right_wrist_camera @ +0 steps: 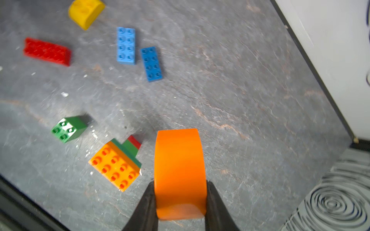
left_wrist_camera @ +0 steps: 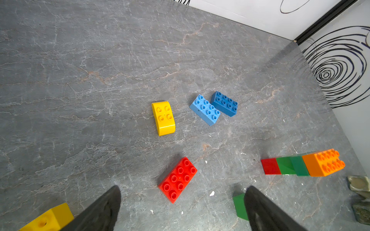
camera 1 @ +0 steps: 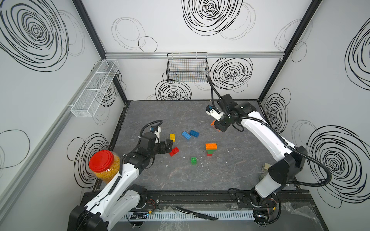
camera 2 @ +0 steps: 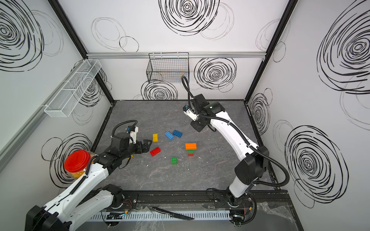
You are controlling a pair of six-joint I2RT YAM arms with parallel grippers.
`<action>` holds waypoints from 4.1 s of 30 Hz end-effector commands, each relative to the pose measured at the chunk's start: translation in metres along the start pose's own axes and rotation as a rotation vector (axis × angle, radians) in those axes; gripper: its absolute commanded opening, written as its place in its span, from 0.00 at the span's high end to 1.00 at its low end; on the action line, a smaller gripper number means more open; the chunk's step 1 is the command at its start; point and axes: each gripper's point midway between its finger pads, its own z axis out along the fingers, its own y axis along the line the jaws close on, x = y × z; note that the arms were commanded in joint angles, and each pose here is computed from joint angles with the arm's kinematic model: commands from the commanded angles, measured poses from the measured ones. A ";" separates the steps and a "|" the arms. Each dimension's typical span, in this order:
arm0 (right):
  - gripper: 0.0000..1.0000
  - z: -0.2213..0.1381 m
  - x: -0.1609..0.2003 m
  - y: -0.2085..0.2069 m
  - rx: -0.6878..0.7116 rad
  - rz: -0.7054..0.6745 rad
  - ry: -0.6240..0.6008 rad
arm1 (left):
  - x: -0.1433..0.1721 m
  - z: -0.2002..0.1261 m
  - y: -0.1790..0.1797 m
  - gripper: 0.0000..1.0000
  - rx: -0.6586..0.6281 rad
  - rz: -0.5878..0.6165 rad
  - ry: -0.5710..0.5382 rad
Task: Assemble an ice cream with lego
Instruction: Pick up the lego brick from the center of the board, then assemble the lego brick with the lego brick.
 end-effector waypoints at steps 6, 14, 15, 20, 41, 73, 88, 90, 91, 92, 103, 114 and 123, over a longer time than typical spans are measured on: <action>1.00 -0.001 0.007 0.051 -0.202 -0.351 0.010 | -0.009 -0.001 -0.007 0.01 0.025 0.015 -0.018; 1.00 0.004 0.014 0.055 -0.242 -0.409 0.050 | -0.008 0.001 -0.007 0.01 0.026 0.017 -0.015; 1.00 0.003 0.014 0.057 -0.252 -0.417 0.047 | -0.008 0.002 -0.007 0.01 0.027 0.017 -0.014; 1.00 -0.002 0.014 0.066 -0.284 -0.443 0.018 | -0.008 0.001 -0.007 0.01 0.026 0.017 -0.011; 1.00 0.024 0.040 0.085 -0.291 -0.547 0.174 | -0.008 0.001 -0.007 0.01 0.023 0.018 -0.015; 1.00 0.047 0.037 0.079 -0.283 -0.624 0.177 | -0.008 0.000 -0.007 0.01 0.021 0.018 -0.015; 1.00 0.050 0.041 0.082 -0.300 -0.632 0.185 | -0.008 0.001 -0.006 0.01 0.018 0.018 -0.014; 1.00 0.051 0.042 0.083 -0.301 -0.632 0.187 | -0.008 0.001 -0.006 0.01 0.018 0.018 -0.015; 1.00 0.052 0.043 0.083 -0.302 -0.633 0.192 | -0.008 0.001 -0.006 0.01 0.020 0.018 -0.015; 1.00 0.053 0.044 0.083 -0.301 -0.633 0.194 | -0.008 0.001 -0.006 0.01 0.020 0.018 -0.015; 1.00 0.061 0.045 0.087 -0.315 -0.640 0.208 | -0.008 0.001 -0.006 0.01 0.018 0.019 -0.014; 1.00 0.085 0.058 0.105 -0.409 -0.605 0.287 | -0.009 0.000 -0.007 0.01 0.019 0.019 -0.018; 1.00 0.109 0.084 0.119 -0.457 -0.552 0.410 | -0.010 0.000 -0.007 0.01 0.023 0.020 -0.022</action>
